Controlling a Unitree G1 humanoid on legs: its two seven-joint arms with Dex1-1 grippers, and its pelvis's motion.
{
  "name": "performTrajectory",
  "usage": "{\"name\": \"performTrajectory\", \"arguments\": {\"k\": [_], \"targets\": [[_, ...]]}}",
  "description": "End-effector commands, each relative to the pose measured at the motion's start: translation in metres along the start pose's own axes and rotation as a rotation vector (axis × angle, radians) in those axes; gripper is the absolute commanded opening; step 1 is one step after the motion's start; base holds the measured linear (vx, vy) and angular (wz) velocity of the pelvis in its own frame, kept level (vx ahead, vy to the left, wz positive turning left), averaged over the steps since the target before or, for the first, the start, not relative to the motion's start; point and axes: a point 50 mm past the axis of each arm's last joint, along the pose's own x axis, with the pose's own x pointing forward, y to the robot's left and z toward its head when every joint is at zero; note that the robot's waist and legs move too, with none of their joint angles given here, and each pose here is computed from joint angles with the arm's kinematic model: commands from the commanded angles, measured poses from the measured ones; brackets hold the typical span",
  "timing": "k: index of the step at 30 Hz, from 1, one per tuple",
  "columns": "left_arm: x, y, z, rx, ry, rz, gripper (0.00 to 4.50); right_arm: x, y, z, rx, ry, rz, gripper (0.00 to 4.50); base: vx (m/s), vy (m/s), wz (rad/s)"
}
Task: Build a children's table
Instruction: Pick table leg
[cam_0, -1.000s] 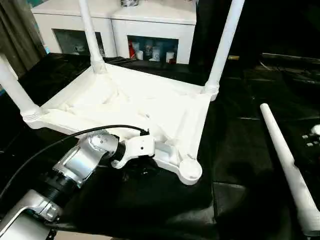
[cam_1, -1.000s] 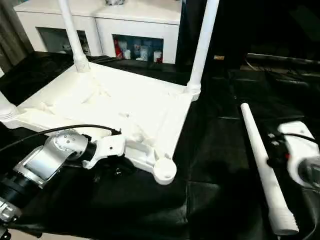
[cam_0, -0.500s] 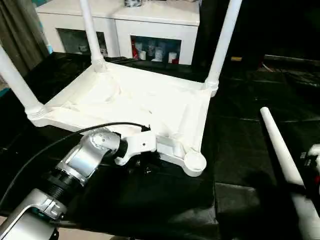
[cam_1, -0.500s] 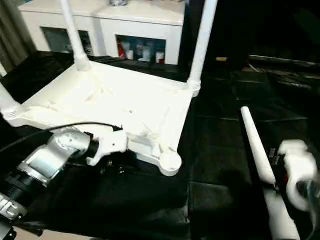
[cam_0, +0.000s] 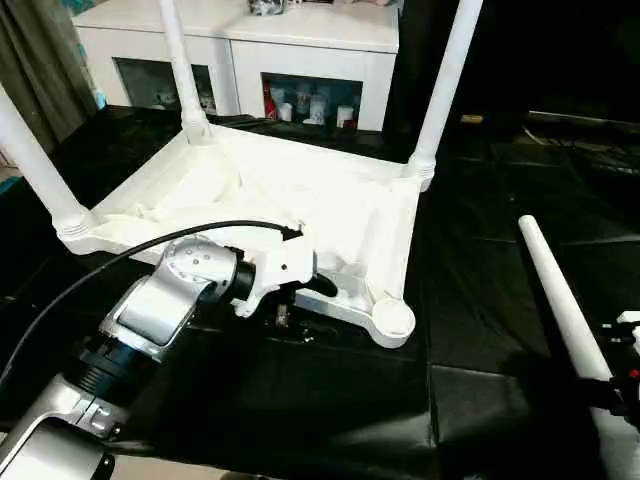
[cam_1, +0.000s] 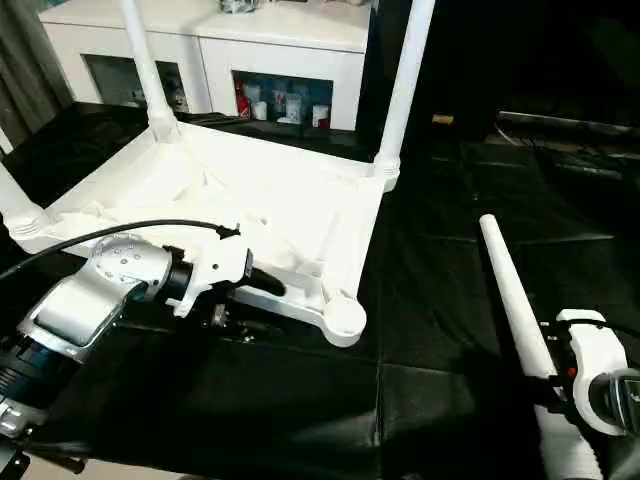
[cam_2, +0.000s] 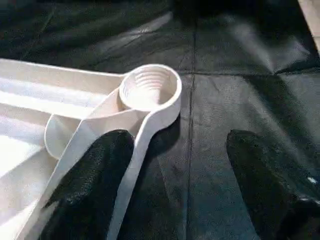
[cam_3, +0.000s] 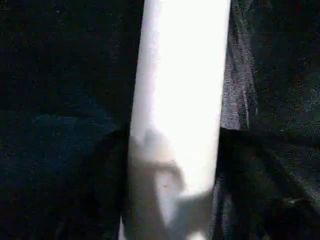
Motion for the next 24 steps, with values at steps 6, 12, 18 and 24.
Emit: {"name": "performTrajectory", "arguments": {"k": [6,12,18,24], "targets": [[-0.004,0.008,0.021,-0.002,-0.126,0.080,4.22,0.004,-0.002,0.006,0.058,-0.042,-0.010,2.12,0.000,0.000,0.00],[-0.007,0.019,0.026,-0.019,-0.175,0.191,4.50,-0.001,-0.002,0.027,0.103,-0.151,-0.023,1.87,0.000,0.000,0.00],[-0.009,0.026,0.030,-0.055,-0.232,0.266,4.50,-0.009,0.005,0.050,0.117,-0.275,0.026,1.86,0.000,0.000,0.00],[-0.006,0.061,0.060,-0.378,-0.502,0.469,4.50,-0.037,0.055,0.103,0.081,-0.715,0.478,1.86,0.000,0.000,0.00]]}}
